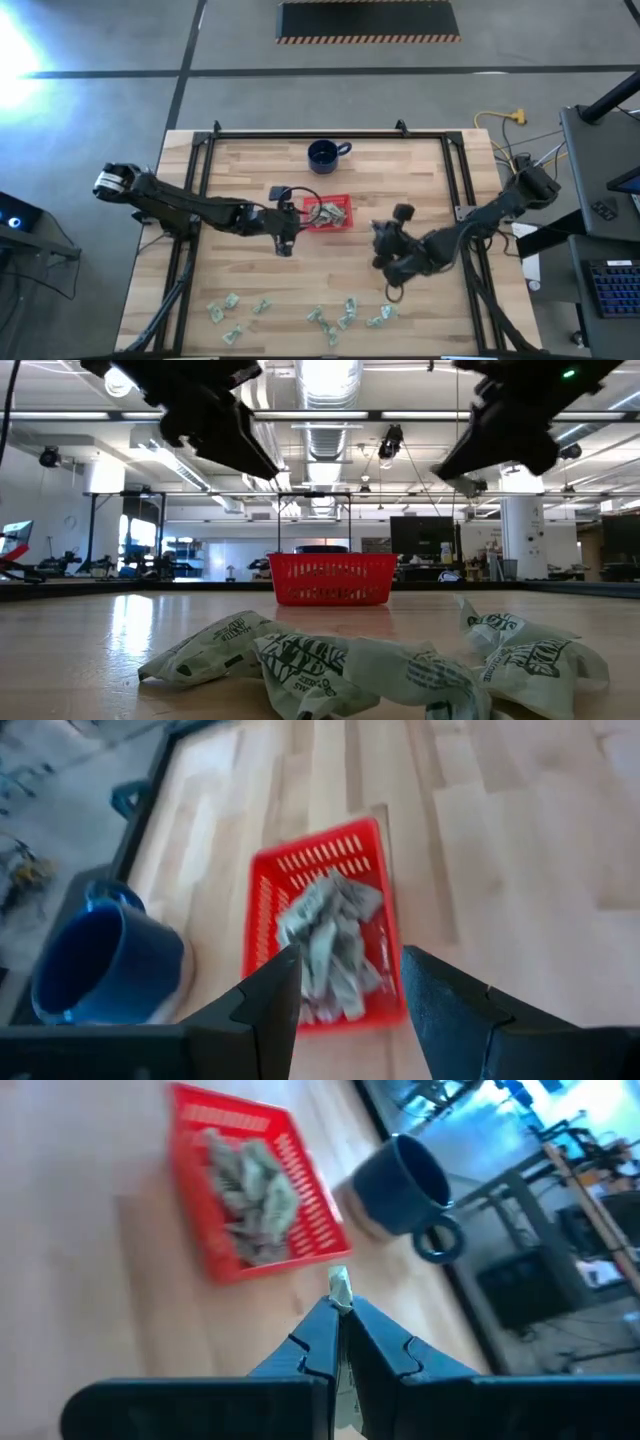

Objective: Pick and place items into bin
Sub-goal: Put the stevia packet into the red bin

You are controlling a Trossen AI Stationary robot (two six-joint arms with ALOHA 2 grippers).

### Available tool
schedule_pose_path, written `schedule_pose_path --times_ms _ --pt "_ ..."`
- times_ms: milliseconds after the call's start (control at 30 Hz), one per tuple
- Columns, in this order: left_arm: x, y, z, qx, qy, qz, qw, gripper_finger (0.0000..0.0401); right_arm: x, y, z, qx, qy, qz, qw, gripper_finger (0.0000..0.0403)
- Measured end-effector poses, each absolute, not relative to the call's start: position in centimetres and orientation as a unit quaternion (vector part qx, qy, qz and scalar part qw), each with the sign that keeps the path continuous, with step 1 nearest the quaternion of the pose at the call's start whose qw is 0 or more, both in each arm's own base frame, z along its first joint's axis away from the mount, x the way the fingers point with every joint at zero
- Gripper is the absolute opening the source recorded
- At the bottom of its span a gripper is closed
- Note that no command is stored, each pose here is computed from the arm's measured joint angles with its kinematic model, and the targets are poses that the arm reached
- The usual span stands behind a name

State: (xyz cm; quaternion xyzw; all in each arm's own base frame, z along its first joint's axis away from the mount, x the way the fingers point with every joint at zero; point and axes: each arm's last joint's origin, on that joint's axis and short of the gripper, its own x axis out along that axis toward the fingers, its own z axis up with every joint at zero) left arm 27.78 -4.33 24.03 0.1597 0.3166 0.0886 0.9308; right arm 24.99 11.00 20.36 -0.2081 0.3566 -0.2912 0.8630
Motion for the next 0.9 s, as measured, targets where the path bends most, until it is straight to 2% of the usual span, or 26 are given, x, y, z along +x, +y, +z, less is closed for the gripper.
schedule_pose_path --times_ms 200,533,700,900 --pt "25.9 -5.5 24.5 0.123 0.343 0.079 0.928 0.0157 27.8 8.2 21.1 -0.232 0.350 -0.287 0.861 0.0013" --pt "23.1 -8.7 24.4 0.080 0.383 0.048 0.919 0.0157 31.4 3.0 22.1 -0.194 0.295 -0.178 0.918 0.0013" --pt "22.1 -10.5 24.0 0.062 0.398 0.032 0.915 0.0157 31.8 -0.3 21.0 -0.142 0.279 -0.130 0.941 0.0013" --pt "21.2 -12.0 24.0 0.047 0.396 0.012 0.917 0.0157 32.0 -3.2 18.7 -0.108 0.281 -0.113 0.947 0.0013"
